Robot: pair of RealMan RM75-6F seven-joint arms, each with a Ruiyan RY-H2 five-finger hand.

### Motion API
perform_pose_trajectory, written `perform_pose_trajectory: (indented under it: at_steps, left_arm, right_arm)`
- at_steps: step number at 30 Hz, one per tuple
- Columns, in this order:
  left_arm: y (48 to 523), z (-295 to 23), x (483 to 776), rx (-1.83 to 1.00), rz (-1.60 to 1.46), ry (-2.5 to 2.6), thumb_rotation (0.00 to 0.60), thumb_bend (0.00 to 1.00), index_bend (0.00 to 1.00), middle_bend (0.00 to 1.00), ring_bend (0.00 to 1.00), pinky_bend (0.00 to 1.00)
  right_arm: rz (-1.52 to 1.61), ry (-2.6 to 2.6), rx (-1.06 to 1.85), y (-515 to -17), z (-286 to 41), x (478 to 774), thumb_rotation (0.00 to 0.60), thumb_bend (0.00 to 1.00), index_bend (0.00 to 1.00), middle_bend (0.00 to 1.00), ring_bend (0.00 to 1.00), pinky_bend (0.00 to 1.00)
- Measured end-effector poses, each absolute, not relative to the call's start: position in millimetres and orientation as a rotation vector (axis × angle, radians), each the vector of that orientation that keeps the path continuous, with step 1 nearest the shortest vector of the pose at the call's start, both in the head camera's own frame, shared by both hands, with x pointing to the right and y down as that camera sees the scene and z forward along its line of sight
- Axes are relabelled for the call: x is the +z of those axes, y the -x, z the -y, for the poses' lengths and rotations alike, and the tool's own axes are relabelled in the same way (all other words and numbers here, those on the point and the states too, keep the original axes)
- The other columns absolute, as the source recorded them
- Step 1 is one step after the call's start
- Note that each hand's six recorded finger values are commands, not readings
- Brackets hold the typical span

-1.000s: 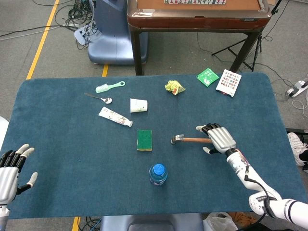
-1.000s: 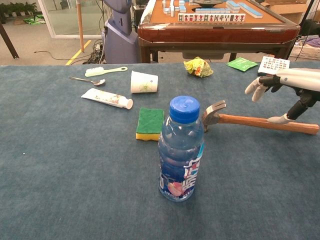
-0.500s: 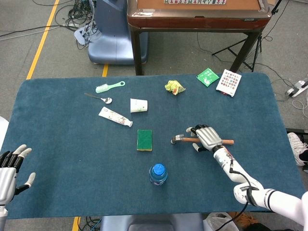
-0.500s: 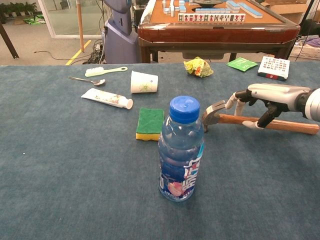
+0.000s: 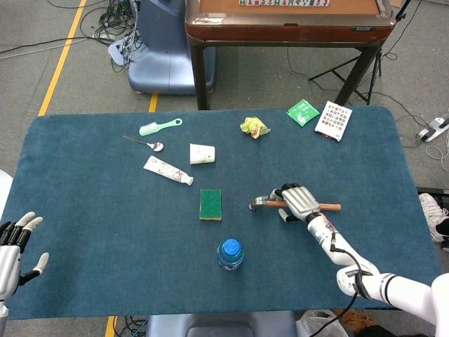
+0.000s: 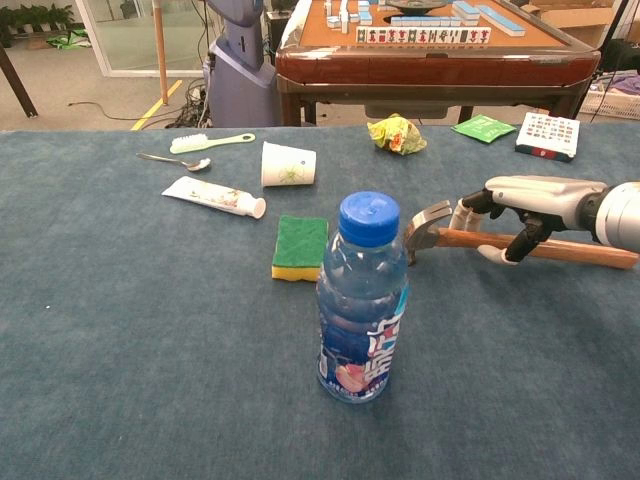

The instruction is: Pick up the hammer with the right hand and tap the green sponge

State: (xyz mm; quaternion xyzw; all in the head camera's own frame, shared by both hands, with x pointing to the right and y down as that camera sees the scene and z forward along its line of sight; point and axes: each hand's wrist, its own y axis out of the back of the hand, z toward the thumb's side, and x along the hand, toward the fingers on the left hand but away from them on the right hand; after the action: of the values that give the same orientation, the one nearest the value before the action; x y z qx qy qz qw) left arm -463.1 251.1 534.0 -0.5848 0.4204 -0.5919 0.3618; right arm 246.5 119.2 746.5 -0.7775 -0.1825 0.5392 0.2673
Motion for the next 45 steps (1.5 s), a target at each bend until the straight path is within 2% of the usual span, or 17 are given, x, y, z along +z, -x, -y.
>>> perform_pose_trajectory:
  at_steps: [15, 27, 45]
  left_arm:
    - [461.5, -249.3, 538.9, -1.527, -1.075, 1.517, 0.600, 0.28, 0.18, 0.13, 0.15, 0.08]
    - [462.0, -249.7, 539.5, -1.534, -1.069, 1.520, 0.600, 0.28, 0.18, 0.13, 0.15, 0.08]
    - [462.8, -251.9, 539.6, -1.538, -1.067, 1.523, 0.600, 0.28, 0.18, 0.13, 0.15, 0.08]
  right_arm:
    - [0.482, 2.101, 1.476, -248.3, -122.8, 749.6, 0.598, 0.63, 0.33, 0.36, 0.16, 0.20]
    - [0.477, 2.111, 1.479, -244.5, -127.6, 753.6, 0.599, 0.65, 0.33, 0.37, 0.17, 0.20]
    - [0.483, 2.106, 1.492, -242.7, -127.7, 755.7, 0.599, 0.76, 0.34, 0.37, 0.18, 0.20]
